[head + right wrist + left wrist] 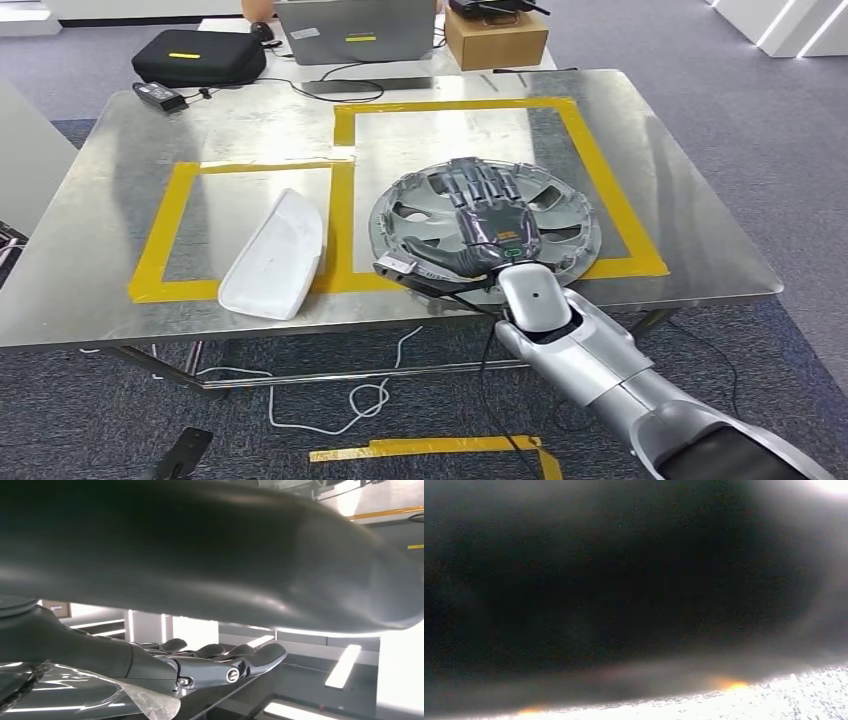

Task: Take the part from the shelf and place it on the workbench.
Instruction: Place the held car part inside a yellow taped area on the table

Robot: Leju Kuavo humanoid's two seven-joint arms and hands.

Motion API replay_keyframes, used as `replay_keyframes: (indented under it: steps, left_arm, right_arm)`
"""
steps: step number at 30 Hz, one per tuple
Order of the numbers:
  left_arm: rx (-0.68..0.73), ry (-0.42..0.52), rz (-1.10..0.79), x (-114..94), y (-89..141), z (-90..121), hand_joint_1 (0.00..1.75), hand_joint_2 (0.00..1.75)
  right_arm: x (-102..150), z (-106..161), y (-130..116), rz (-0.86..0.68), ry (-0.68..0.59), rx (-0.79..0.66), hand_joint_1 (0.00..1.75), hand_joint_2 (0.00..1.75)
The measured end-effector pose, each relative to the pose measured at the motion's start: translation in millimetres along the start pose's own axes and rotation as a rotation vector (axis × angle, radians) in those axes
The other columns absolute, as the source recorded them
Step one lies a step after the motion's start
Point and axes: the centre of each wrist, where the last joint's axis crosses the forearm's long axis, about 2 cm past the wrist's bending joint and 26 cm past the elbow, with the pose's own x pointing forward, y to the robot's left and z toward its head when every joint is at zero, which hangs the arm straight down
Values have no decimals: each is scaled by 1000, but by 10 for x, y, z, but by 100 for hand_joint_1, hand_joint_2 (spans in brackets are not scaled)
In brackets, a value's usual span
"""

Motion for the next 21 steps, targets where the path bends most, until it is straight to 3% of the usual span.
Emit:
replay_keyframes:
  steps: [21]
  left_arm:
    - [-5,10,3,10,25,-10,0,0]
  right_arm:
    - [-9,71,53,-4,15,14,0,0]
